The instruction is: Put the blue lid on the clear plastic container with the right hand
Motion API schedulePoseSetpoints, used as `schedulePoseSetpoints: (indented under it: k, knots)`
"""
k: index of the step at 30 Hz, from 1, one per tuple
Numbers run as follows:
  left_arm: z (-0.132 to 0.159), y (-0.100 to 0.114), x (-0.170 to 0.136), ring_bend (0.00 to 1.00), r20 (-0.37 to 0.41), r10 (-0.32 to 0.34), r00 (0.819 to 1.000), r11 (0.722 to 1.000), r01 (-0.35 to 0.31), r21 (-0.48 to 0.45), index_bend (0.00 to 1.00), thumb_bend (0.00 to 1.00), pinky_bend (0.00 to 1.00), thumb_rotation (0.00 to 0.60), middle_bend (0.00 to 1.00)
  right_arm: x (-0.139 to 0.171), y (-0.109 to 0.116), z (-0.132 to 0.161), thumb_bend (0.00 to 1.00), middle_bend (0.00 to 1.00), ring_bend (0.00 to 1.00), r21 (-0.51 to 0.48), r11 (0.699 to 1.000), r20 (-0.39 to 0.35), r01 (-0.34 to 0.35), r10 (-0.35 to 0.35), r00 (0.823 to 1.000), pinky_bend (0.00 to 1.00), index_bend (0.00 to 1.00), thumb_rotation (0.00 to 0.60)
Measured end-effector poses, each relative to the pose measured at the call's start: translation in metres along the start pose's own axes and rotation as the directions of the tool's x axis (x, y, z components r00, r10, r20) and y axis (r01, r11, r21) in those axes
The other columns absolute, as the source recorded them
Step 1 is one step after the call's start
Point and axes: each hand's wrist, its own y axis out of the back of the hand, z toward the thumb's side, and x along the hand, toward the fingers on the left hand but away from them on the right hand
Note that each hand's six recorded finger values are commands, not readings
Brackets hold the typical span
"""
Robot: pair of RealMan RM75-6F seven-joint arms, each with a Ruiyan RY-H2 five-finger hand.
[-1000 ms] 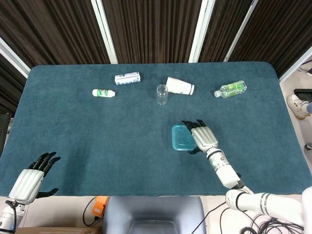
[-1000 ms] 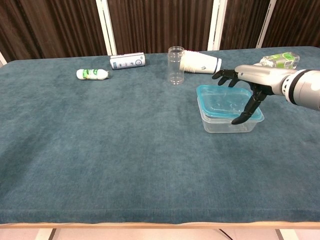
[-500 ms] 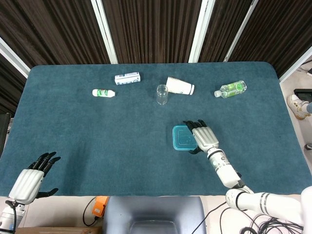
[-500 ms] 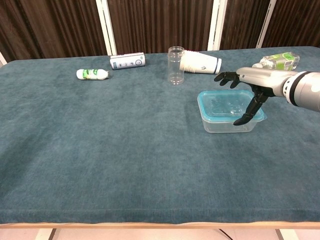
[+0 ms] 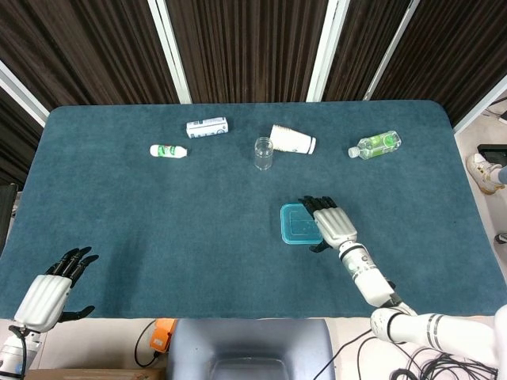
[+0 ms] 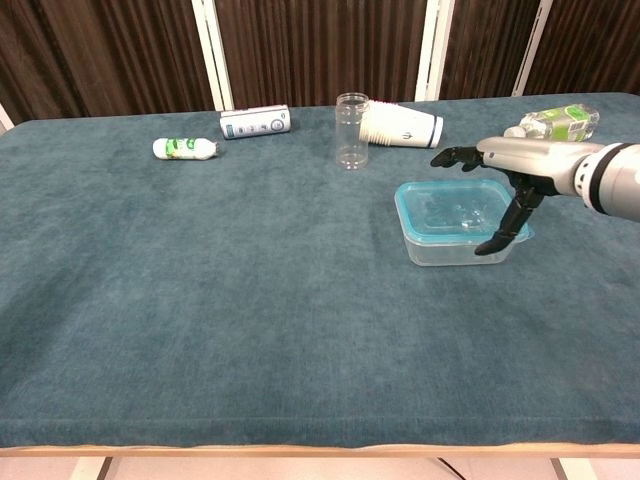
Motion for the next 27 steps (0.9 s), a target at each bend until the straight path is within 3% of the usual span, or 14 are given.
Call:
schedulePoseSetpoints:
  k: [6, 10, 13, 16, 20, 27]
  knots:
    - [0.0, 0.0, 0.0, 0.07, 0.001, 0.0, 1.0, 1.0, 0.0, -0.001, 0.17, 0.48, 0.3, 0.6, 0.07, 0.02, 0.003, 0.0, 0.31, 0.1, 0.07, 0.049, 0.999, -0.026, -0.018, 0.019, 0.999, 0.02, 0.06, 0.6]
    - [0.0, 0.0, 0.0, 0.07, -0.001, 0.001, 1.0, 1.0, -0.001, -0.003, 0.17, 0.48, 0.3, 0.6, 0.07, 0.032, 0.006, 0.001, 0.49, 0.11, 0.1, 0.121, 0.993, -0.069, -0.001, 0.009, 0.998, 0.03, 0.14, 0.6]
    - [0.0, 0.0, 0.0, 0.07, -0.002, -0.003, 1.0, 1.0, 0.003, -0.001, 0.17, 0.48, 0.3, 0.6, 0.07, 0.041, 0.009, 0.0, 0.62, 0.22, 0.24, 0.193, 0.981, -0.103, 0.022, -0.002, 0.995, 0.18, 0.32, 0.6]
    - [0.001, -0.001, 0.001, 0.07, 0.002, -0.005, 1.0, 1.0, 0.005, 0.003, 0.17, 0.48, 0.3, 0.6, 0.07, 0.042, 0.015, -0.005, 0.65, 0.31, 0.34, 0.252, 0.965, -0.112, 0.067, -0.04, 0.993, 0.3, 0.43, 0.6]
    - [0.001, -0.002, 0.001, 0.07, 0.002, -0.009, 1.0, 1.0, 0.009, 0.005, 0.17, 0.48, 0.3, 0.6, 0.07, 0.034, 0.017, -0.014, 0.65, 0.32, 0.36, 0.288, 0.952, -0.092, 0.106, -0.083, 0.992, 0.32, 0.45, 0.6]
    - [0.0, -0.002, 0.001, 0.07, -0.002, -0.008, 1.0, 1.0, 0.008, 0.002, 0.17, 0.48, 0.3, 0.6, 0.07, 0.02, 0.017, -0.016, 0.65, 0.32, 0.36, 0.284, 0.95, -0.072, 0.126, -0.109, 0.991, 0.32, 0.4, 0.6]
